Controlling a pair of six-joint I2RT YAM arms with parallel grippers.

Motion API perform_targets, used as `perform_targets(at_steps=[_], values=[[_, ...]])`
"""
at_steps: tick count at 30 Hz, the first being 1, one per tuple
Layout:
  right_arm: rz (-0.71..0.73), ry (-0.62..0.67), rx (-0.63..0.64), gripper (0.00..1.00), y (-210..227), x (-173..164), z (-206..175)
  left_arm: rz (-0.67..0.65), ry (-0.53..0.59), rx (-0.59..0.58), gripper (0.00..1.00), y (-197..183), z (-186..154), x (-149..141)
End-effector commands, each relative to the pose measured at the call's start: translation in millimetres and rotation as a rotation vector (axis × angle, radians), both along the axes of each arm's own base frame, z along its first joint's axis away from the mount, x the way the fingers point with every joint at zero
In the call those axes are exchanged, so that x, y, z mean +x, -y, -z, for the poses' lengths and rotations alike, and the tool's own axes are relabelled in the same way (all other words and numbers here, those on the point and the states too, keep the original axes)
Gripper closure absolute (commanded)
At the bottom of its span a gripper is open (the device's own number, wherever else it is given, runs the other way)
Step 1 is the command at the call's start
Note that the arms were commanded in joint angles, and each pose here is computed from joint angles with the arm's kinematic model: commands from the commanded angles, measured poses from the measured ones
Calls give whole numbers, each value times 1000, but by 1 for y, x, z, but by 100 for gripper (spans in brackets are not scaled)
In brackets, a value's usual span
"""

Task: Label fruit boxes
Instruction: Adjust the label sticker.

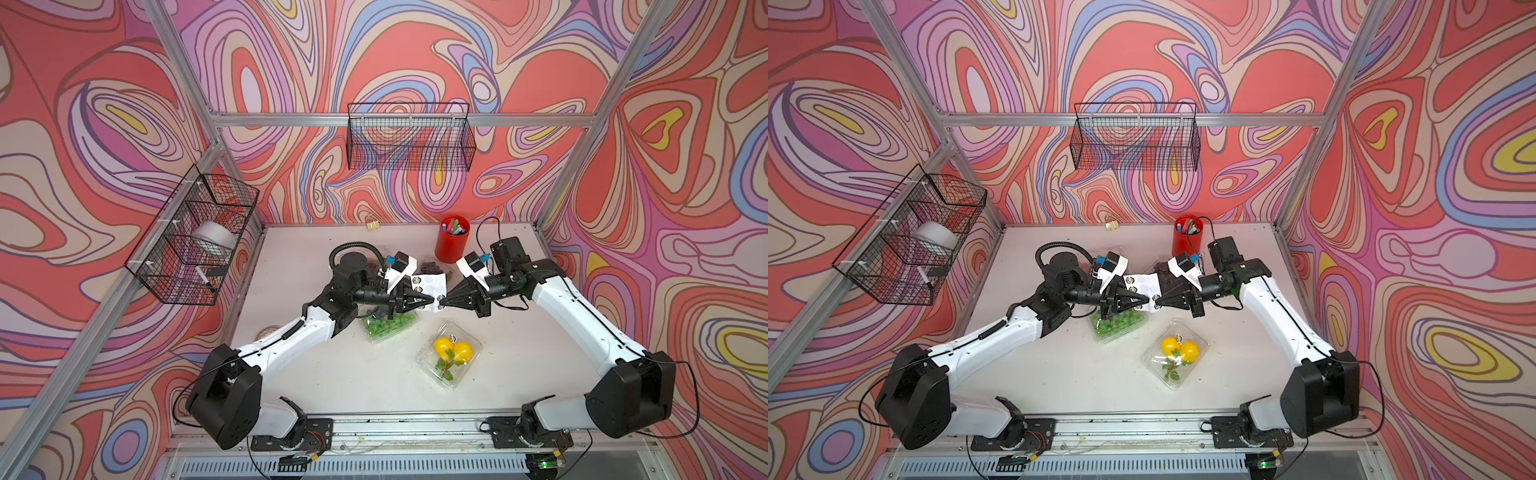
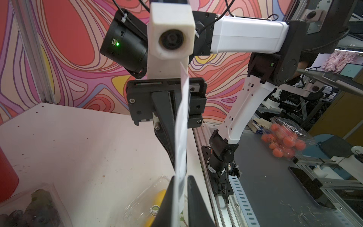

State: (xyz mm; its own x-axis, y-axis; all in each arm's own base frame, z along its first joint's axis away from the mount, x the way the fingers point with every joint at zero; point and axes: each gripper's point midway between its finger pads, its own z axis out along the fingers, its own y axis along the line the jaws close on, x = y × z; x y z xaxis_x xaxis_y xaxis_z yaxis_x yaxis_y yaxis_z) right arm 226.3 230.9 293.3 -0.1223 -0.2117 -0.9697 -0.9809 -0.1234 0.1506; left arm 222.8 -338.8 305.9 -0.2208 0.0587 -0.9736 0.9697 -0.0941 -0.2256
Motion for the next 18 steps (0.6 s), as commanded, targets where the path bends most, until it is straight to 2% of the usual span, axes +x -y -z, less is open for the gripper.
perform_targets(at_steps=[1,8,18], values=[[-7,-4,15,100,0,1,-5,19,32,-31,87,2,-12,-2],[-4,2,7,100,1,0,-5,19,34,-26,99,2,-11,-2],[14,44,-53,100,3,0,-4,24,43,-24,100,6,-11,0]])
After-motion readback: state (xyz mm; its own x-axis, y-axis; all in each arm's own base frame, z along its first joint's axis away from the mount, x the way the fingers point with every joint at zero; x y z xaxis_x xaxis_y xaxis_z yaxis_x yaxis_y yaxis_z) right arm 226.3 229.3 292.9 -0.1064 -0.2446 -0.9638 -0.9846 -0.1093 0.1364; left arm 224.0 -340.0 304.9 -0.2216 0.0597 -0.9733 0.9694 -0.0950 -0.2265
